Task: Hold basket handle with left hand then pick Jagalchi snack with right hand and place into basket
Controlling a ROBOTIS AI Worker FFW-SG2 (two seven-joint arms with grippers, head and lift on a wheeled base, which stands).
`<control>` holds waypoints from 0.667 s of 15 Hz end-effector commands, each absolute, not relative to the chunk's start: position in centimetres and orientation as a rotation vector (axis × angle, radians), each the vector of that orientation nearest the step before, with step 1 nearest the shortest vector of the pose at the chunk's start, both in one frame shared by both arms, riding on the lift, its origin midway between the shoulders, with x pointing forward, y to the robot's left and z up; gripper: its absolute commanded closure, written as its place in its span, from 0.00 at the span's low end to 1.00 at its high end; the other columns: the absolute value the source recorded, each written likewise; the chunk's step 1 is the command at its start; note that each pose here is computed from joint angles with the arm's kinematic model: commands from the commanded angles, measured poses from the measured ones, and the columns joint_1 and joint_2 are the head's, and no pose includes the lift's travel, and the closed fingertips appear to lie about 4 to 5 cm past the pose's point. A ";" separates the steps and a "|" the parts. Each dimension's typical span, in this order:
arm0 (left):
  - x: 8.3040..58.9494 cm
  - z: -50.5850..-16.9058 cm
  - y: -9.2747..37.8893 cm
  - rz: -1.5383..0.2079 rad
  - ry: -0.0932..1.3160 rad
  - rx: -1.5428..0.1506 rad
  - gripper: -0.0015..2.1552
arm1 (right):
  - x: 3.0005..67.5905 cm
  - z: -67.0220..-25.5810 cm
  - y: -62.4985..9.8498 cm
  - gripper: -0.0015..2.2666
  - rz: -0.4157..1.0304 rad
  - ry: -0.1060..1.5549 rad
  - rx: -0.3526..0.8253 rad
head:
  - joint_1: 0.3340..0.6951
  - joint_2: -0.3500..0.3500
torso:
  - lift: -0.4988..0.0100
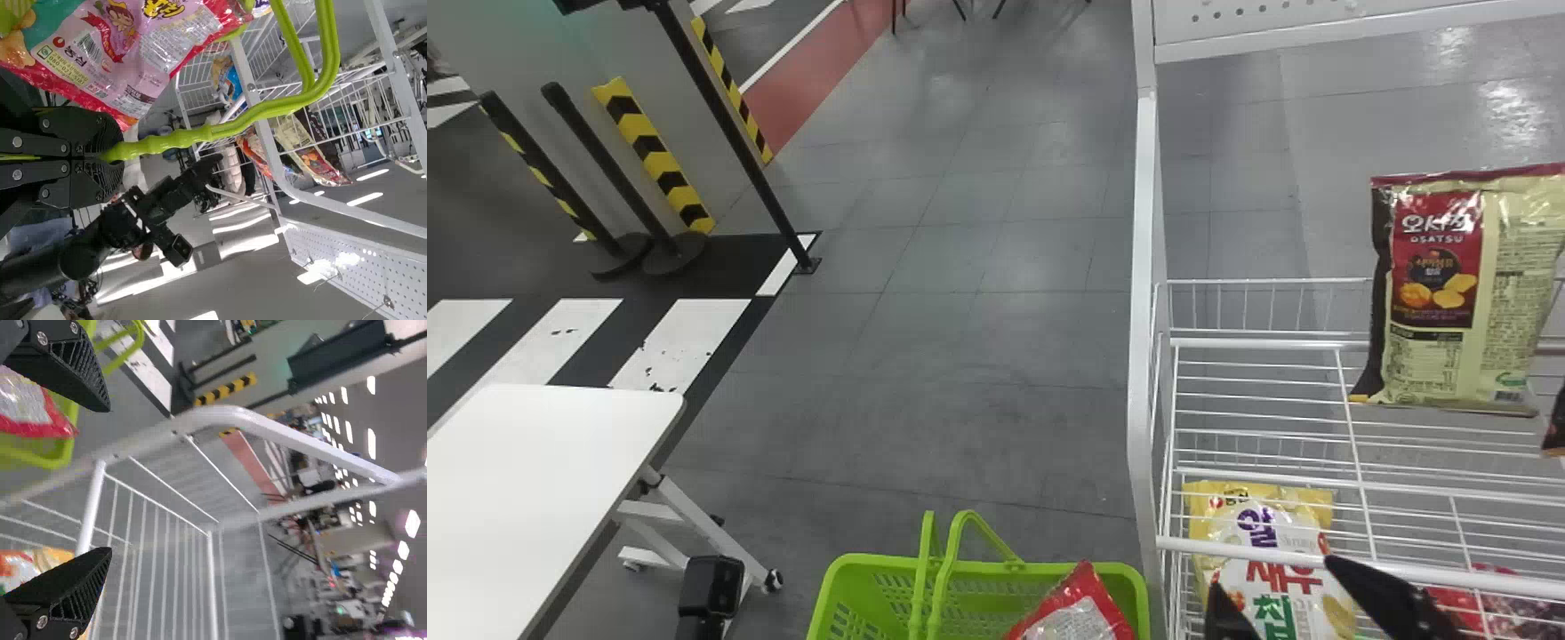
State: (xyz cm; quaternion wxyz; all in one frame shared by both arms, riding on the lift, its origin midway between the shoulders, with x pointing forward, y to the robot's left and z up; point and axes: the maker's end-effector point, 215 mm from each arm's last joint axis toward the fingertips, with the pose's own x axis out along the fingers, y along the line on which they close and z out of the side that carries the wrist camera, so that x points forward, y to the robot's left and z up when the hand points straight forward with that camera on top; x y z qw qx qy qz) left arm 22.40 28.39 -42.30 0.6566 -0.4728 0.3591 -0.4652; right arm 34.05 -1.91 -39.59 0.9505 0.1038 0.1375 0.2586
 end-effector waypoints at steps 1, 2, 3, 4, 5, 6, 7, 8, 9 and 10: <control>22.5 -42.1 28.4 -1.062 0.809 -1.080 1.00 | 34.3 -38.7 -4.9 0.03 0.473 0.198 0.186 | 1.00 1.00 | 0.96; 22.5 -42.1 28.4 -1.060 0.809 -1.081 1.00 | 34.3 -37.7 -5.8 0.03 0.465 0.140 0.175 | 1.00 1.00 | 0.96; 22.5 -42.1 28.4 -1.059 0.810 -1.082 1.00 | 34.2 -37.4 -6.5 0.03 0.461 0.106 0.163 | 1.00 1.00 | 0.96; 22.5 -42.2 28.4 -1.058 0.810 -1.083 1.00 | 34.0 -37.9 -7.1 0.03 0.457 0.113 0.154 | 1.00 1.00 | 0.96; 22.5 -42.1 28.4 -1.059 0.810 -1.082 1.00 | 33.9 -38.5 -7.6 0.03 0.451 0.117 0.137 | 1.00 1.00 | 0.96; 22.5 -42.2 28.4 -1.058 0.810 -1.083 1.00 | 33.7 -39.1 -8.2 0.03 0.443 0.125 0.120 | 1.00 1.00 | 0.96; 22.5 -42.2 28.4 -1.058 0.810 -1.083 1.00 | 33.4 -39.3 -9.0 0.03 0.433 0.111 0.098 | 1.00 1.00 | 0.96; 22.4 -42.2 28.5 -1.057 0.812 -1.083 1.00 | 33.0 -38.7 -10.3 0.03 0.414 0.062 0.070 | 1.00 1.00 | 0.96; 22.4 -42.2 28.5 -1.057 0.812 -1.083 1.00 | 32.5 -37.5 -11.5 0.03 0.397 -0.008 0.041 | 1.00 1.00 | 0.96; 22.4 -42.2 28.5 -1.057 0.813 -1.082 1.00 | 31.8 -36.6 -12.5 0.03 0.384 -0.065 0.014 | 1.00 1.00 | 0.96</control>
